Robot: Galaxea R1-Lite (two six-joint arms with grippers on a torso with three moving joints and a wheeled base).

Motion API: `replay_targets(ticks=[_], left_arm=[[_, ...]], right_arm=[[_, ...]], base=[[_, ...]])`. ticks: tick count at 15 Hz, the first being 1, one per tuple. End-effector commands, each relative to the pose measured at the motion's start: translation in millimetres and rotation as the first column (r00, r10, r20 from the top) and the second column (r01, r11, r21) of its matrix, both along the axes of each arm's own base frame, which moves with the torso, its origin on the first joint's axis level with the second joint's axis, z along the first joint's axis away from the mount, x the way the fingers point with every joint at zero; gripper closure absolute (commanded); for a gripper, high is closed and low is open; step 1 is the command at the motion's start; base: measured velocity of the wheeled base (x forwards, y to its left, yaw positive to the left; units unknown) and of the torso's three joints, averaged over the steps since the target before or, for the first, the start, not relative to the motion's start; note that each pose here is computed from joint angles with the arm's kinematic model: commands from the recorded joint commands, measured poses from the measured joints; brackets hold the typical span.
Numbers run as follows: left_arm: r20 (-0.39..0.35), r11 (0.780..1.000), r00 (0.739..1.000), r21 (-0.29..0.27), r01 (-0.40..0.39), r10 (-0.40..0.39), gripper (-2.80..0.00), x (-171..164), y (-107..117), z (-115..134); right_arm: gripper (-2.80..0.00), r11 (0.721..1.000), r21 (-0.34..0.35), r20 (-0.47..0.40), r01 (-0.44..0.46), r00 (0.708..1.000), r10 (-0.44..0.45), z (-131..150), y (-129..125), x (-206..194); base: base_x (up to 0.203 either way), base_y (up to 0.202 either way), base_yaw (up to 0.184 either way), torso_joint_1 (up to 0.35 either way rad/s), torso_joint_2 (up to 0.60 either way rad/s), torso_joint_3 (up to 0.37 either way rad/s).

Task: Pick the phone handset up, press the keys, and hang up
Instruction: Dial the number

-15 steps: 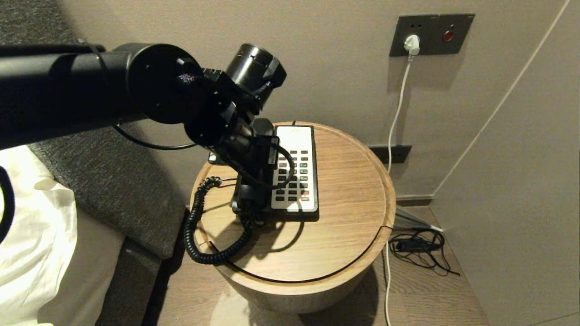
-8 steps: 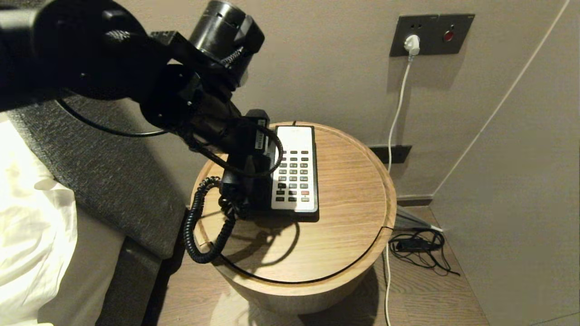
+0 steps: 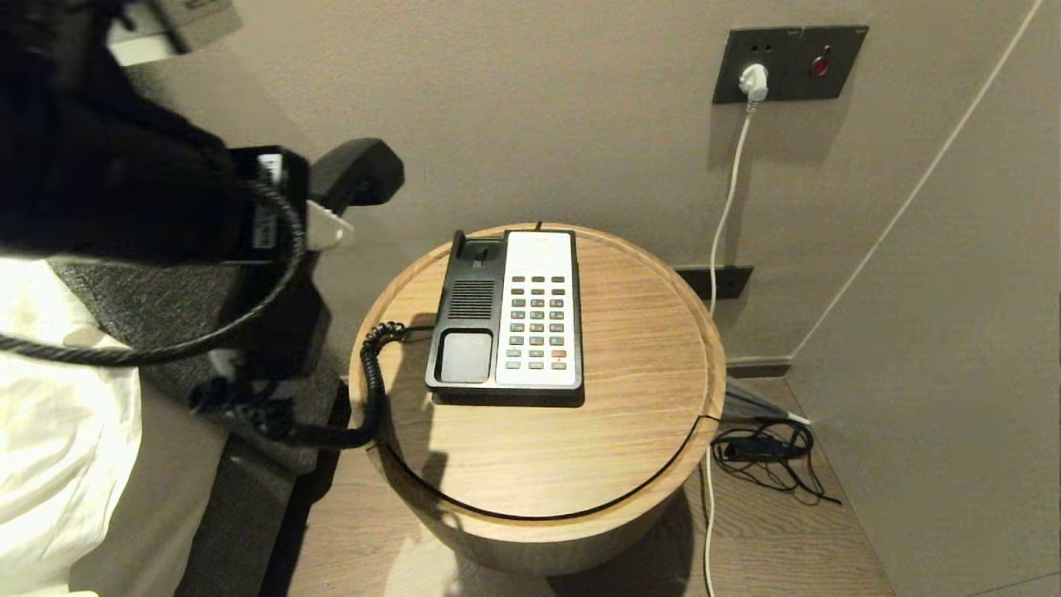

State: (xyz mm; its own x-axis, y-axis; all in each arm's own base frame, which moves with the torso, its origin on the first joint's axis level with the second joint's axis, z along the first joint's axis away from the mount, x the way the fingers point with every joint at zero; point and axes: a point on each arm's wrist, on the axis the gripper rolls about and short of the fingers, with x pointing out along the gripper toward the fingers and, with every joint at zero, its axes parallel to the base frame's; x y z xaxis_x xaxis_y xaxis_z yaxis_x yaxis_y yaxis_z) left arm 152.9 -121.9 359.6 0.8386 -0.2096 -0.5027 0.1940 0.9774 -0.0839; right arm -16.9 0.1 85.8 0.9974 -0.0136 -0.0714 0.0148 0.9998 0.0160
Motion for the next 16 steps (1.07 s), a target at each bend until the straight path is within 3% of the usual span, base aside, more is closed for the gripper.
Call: replay_targets(ticks=[1,4,6,8,11,13,16], left_arm=[[0.046,0.999,0.999,-0.039,-0.003,0.005,0.00,-49,43,1],[0.036,1.000,0.999,-0.027,0.001,0.000,0.00,-76,66,-19],[0.055,0.998,0.998,-0.061,0.010,-0.007,0.00,-83,73,-17],[0.077,0.996,0.997,-0.084,0.005,0.001,0.00,-84,74,-9],[0.077,0.988,0.997,-0.148,0.039,-0.027,0.00,-82,73,-1],[0.060,0.986,0.998,-0.165,0.014,-0.004,0.00,-75,73,1],[0.045,0.985,0.999,-0.168,0.025,-0.017,0.00,-76,73,-2]], right_arm=[[0.00,1.000,0.012,0.055,-0.001,0.998,0.001,38,0,-11],[0.00,0.997,0.073,0.092,-0.019,0.996,0.012,131,1,-41],[0.00,0.991,0.125,-0.011,-0.039,0.999,0.041,189,1,-23],[0.00,0.985,0.165,-0.152,-0.058,0.985,0.084,225,2,25],[0.00,0.966,0.225,-0.305,-0.125,0.933,0.192,260,6,115],[0.00,0.949,0.251,-0.373,-0.192,0.885,0.277,270,19,172],[0.00,0.910,0.266,-0.489,-0.319,0.768,0.413,260,77,244]], base=[[0.000,0.000,0.000,0.000,0.00,0.000],[0.000,0.000,0.000,0.000,0.00,0.000],[0.000,0.000,0.000,0.000,0.00,0.000],[0.000,0.000,0.000,0.000,0.00,0.000],[0.000,0.000,0.000,0.000,0.00,0.000],[0.000,0.000,0.000,0.000,0.00,0.000],[0.000,0.000,0.000,0.000,0.00,0.000]])
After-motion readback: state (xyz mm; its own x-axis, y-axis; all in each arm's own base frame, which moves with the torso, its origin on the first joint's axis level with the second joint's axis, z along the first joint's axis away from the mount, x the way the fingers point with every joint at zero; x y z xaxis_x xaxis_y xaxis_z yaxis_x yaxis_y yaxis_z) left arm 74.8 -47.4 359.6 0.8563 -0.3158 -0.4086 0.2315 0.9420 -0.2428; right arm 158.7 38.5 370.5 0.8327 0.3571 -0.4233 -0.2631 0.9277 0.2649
